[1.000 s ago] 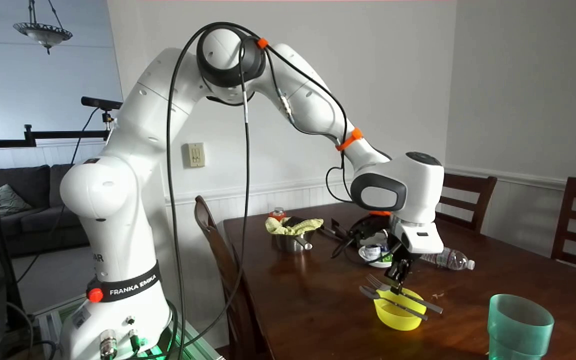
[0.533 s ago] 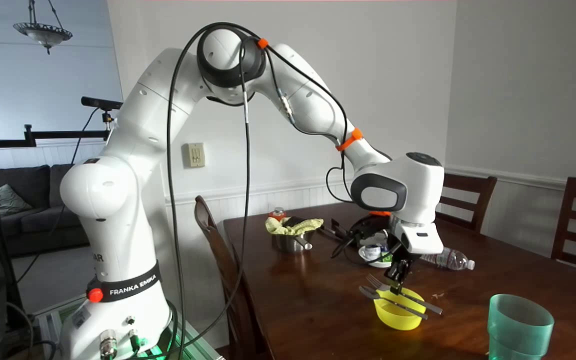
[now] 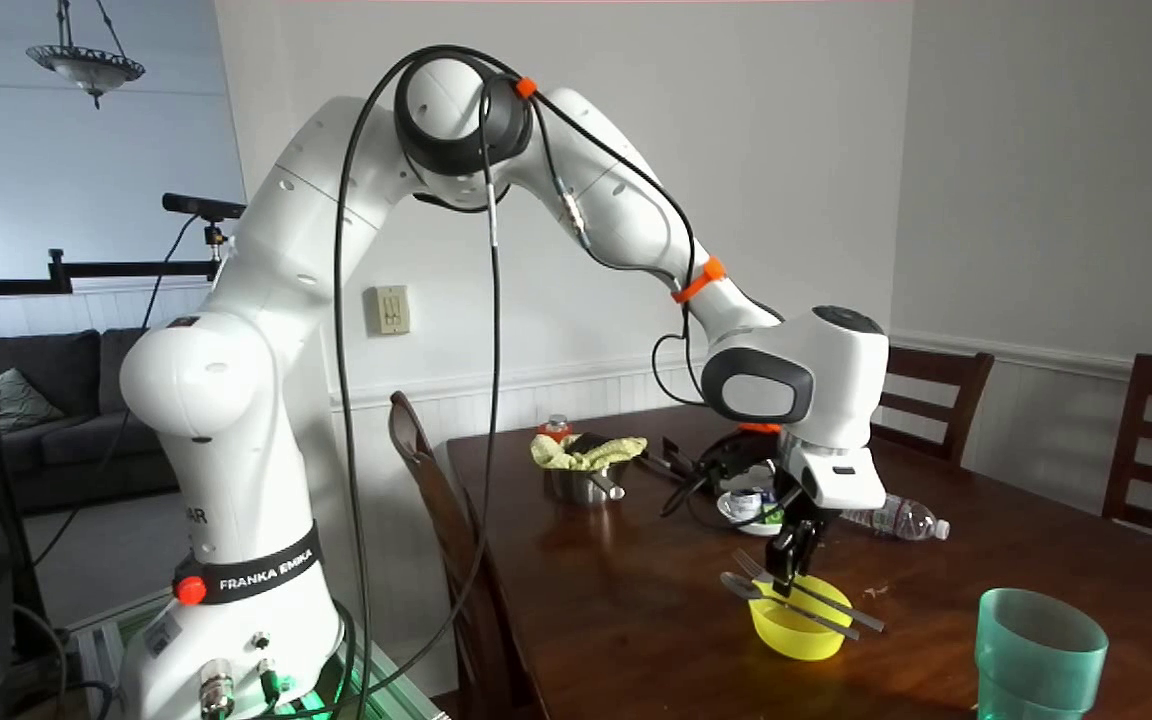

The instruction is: Pick up the spoon and fork next to the yellow bowl and put them in the yellow bowl starting with the spoon and end with the fork

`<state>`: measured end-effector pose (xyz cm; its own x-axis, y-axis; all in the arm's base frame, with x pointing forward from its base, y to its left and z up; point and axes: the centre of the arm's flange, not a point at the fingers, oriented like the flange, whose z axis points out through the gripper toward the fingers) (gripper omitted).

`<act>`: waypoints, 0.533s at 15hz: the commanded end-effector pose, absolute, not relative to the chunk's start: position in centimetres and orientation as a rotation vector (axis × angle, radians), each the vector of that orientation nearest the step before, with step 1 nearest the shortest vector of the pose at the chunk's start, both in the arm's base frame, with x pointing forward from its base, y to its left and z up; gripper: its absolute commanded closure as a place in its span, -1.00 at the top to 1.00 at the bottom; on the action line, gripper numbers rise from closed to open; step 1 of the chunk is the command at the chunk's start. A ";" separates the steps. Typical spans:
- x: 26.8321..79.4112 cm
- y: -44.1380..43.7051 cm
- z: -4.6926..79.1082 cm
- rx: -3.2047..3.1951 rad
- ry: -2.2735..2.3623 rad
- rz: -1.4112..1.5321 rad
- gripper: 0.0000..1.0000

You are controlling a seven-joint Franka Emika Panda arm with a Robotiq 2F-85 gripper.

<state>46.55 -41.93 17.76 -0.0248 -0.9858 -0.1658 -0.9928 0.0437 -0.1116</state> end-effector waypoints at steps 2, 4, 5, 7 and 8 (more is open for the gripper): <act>47.0 -42.5 17.8 -2.014 2.126 0.055 0.78; 46.9 -42.5 18.3 -2.014 2.120 0.042 0.98; 47.0 -42.5 18.6 -2.013 2.117 0.033 1.00; 47.1 -42.7 18.9 -2.010 2.114 0.020 1.00; 47.2 -42.8 19.0 -2.010 2.113 0.014 1.00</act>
